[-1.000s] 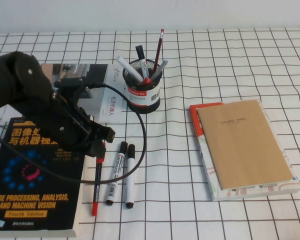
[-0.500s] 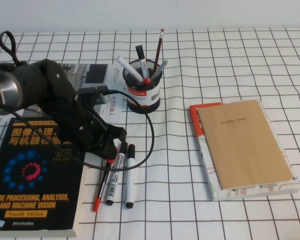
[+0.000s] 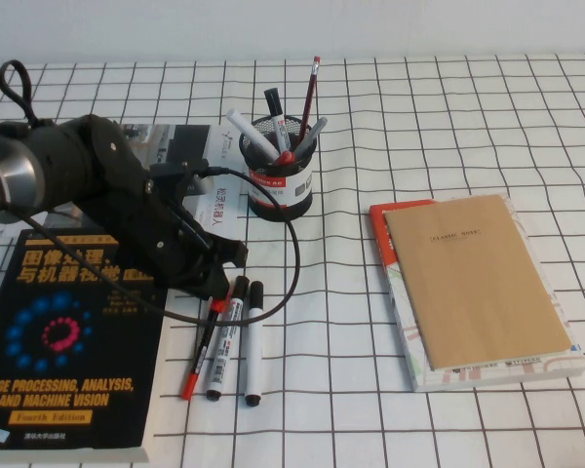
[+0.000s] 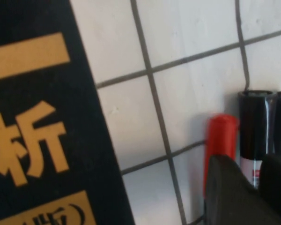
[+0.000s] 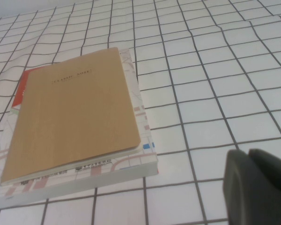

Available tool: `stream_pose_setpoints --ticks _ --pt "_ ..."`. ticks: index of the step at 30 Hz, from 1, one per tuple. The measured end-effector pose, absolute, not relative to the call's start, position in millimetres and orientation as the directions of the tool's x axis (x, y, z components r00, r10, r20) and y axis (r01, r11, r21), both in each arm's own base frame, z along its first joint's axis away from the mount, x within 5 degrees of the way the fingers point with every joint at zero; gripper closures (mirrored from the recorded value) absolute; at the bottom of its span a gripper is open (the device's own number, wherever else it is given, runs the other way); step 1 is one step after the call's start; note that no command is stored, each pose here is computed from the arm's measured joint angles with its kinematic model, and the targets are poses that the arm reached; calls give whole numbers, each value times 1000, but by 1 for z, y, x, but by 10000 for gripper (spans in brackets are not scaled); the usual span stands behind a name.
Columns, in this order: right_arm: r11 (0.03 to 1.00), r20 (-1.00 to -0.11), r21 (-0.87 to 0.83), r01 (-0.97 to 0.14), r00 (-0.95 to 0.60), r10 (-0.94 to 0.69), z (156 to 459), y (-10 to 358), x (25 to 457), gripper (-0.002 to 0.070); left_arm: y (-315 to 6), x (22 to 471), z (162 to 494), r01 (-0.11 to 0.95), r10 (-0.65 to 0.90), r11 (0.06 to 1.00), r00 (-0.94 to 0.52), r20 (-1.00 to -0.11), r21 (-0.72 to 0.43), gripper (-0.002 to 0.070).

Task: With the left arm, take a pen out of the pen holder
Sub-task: 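Take a marker out of the pen holder and lay it on the table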

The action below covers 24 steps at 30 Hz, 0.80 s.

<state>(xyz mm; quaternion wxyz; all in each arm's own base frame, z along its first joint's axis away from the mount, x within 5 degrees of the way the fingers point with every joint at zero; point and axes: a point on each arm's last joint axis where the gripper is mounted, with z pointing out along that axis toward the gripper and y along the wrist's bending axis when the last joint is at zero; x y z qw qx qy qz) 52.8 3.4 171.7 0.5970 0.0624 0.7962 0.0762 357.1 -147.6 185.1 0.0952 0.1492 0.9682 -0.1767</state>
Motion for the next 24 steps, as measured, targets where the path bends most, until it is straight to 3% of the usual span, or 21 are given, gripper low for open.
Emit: stream_pose_setpoints --ticks 5,12,17,21,24 --pt "981 -941 196 8 -279 190 172 3 53 693 -148 358 185 306 238 898 -942 -235 -317 494" --pt "981 -941 196 8 -279 190 172 3 53 692 -146 355 201 309 227 899 -935 -272 -312 477" --pt "981 -941 196 8 -279 190 172 3 53 693 -135 338 257 389 266 896 -857 -441 -214 500" --pt "981 -941 196 8 -279 190 172 3 53 692 -125 308 292 432 288 894 -755 -590 -116 614" --pt "981 -941 196 8 -279 190 172 3 53 692 -113 279 307 431 263 899 -672 -693 -77 657"
